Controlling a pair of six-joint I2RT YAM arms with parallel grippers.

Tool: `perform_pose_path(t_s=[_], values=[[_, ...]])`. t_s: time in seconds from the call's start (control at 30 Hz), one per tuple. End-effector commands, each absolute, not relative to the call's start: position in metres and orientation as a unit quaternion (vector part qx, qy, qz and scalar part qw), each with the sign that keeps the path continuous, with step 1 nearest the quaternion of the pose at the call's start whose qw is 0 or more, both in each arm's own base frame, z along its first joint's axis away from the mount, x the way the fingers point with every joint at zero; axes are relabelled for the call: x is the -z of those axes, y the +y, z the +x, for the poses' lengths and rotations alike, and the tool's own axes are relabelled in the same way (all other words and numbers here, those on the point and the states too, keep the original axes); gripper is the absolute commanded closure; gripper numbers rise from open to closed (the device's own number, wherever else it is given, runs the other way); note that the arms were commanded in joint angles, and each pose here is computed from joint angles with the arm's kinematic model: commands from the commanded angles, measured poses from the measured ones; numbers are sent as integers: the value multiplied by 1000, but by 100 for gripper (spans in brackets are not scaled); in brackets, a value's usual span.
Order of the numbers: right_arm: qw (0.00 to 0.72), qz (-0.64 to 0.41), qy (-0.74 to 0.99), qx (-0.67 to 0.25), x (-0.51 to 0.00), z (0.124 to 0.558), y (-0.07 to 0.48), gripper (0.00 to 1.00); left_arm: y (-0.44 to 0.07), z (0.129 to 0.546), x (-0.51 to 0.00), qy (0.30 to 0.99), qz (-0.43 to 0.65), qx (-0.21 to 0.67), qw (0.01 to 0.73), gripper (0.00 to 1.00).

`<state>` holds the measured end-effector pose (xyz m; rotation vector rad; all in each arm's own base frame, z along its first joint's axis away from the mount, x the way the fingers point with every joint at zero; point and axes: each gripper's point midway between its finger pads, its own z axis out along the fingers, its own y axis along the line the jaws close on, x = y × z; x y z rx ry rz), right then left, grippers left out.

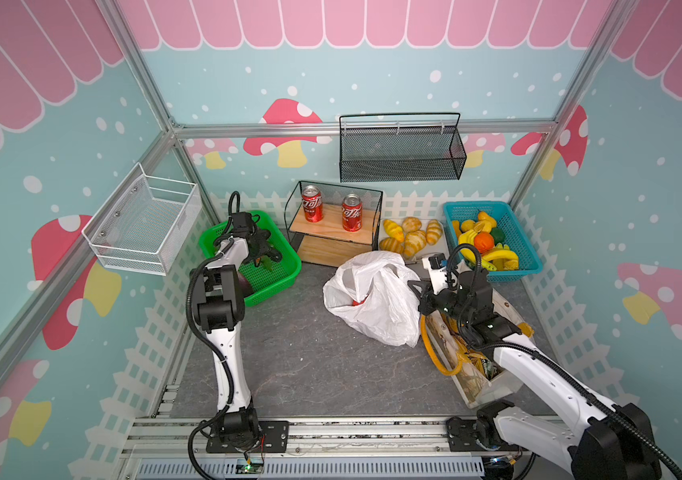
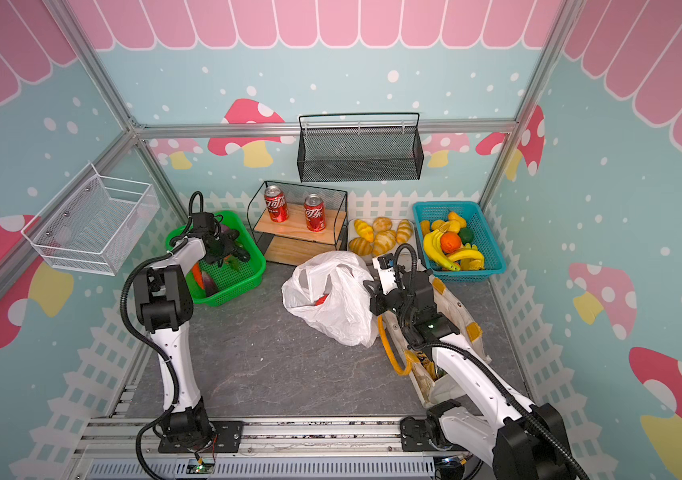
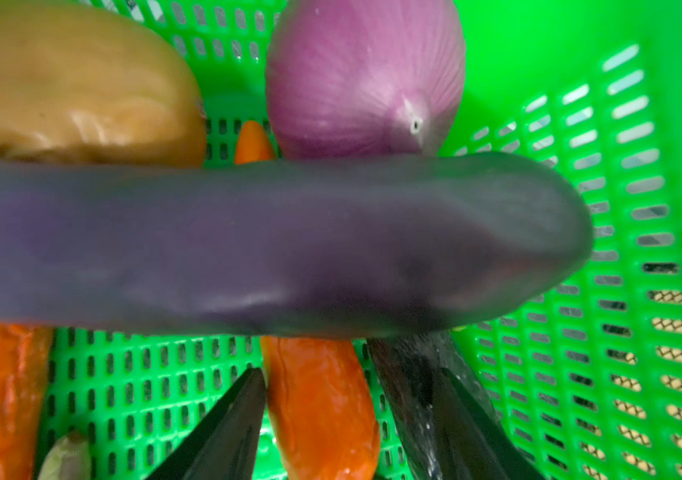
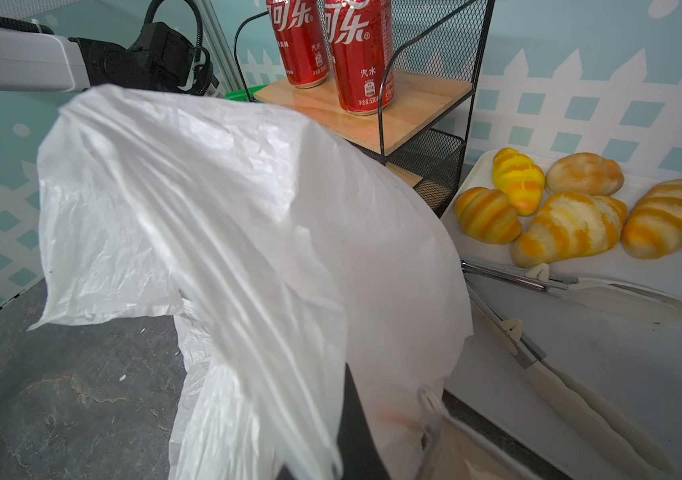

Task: Place the mixed food into the grocery bags and tie them
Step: 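Grasp the orange carrot under the long eggplant with the left gripper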

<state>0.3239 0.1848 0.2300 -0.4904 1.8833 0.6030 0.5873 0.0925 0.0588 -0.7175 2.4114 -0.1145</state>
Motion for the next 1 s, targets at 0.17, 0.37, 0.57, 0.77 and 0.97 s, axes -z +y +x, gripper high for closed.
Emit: perform_pose_path(t_s=[0.17, 0.37, 0.57, 0.77, 0.97], values=[[513, -208, 797, -242, -215, 326, 182, 100, 103, 564, -30, 921, -286, 32, 260, 44], [510, -208, 799, -241, -212, 328, 183, 100, 100, 555, -33, 916, -297, 45, 267, 45], [507, -209, 800, -243, -211, 328, 184, 100, 101, 550, -27, 915, -300, 45, 265, 45], [508, -209, 799, -243, -211, 328, 183, 100, 105, 552, -13, 918, -303, 45, 253, 45], [507, -209, 800, -243, -210, 328, 183, 100, 109, 558, -7, 922, -295, 38, 249, 52]])
